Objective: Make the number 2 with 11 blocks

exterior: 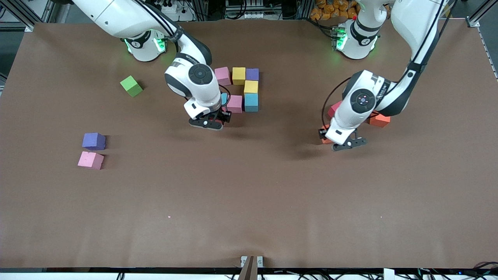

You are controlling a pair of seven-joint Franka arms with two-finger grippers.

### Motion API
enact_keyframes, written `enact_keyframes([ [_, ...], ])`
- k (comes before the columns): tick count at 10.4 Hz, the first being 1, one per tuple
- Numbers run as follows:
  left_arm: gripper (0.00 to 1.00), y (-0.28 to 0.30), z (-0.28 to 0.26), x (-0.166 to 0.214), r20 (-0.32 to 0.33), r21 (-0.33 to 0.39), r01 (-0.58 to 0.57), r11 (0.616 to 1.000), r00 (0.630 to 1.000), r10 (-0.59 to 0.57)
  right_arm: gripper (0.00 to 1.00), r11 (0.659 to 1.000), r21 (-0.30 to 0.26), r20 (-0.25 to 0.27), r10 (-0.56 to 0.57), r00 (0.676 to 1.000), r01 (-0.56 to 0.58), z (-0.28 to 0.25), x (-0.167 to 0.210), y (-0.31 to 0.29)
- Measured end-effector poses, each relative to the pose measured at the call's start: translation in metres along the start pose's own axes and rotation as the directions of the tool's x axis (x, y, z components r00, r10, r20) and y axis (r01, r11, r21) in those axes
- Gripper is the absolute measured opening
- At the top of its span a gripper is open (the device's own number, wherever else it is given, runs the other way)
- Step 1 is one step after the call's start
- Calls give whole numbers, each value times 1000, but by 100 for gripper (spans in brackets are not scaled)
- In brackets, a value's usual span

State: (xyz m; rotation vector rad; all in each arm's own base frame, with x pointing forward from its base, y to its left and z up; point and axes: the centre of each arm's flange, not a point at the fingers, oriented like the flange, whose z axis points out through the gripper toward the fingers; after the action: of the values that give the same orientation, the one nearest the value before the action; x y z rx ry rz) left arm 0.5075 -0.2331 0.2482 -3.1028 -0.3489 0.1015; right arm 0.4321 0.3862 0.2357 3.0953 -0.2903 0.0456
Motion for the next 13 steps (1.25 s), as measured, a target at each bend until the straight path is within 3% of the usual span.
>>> enact_keyframes([
  [4, 58, 91, -4, -44, 9, -34, 47, 998, 999, -47, 58, 999, -11, -24, -48, 999, 47, 10, -13, -6],
  [7, 58, 94, 7, -45, 28, -28, 55, 998, 998, -54, 58, 997, 16, -24, -80, 996, 81, 14, -23, -14],
  [13, 58, 94, 12, -44, 38, -25, 57, 998, 998, -56, 58, 989, 6, -23, -145, 989, 146, 18, -32, -14],
])
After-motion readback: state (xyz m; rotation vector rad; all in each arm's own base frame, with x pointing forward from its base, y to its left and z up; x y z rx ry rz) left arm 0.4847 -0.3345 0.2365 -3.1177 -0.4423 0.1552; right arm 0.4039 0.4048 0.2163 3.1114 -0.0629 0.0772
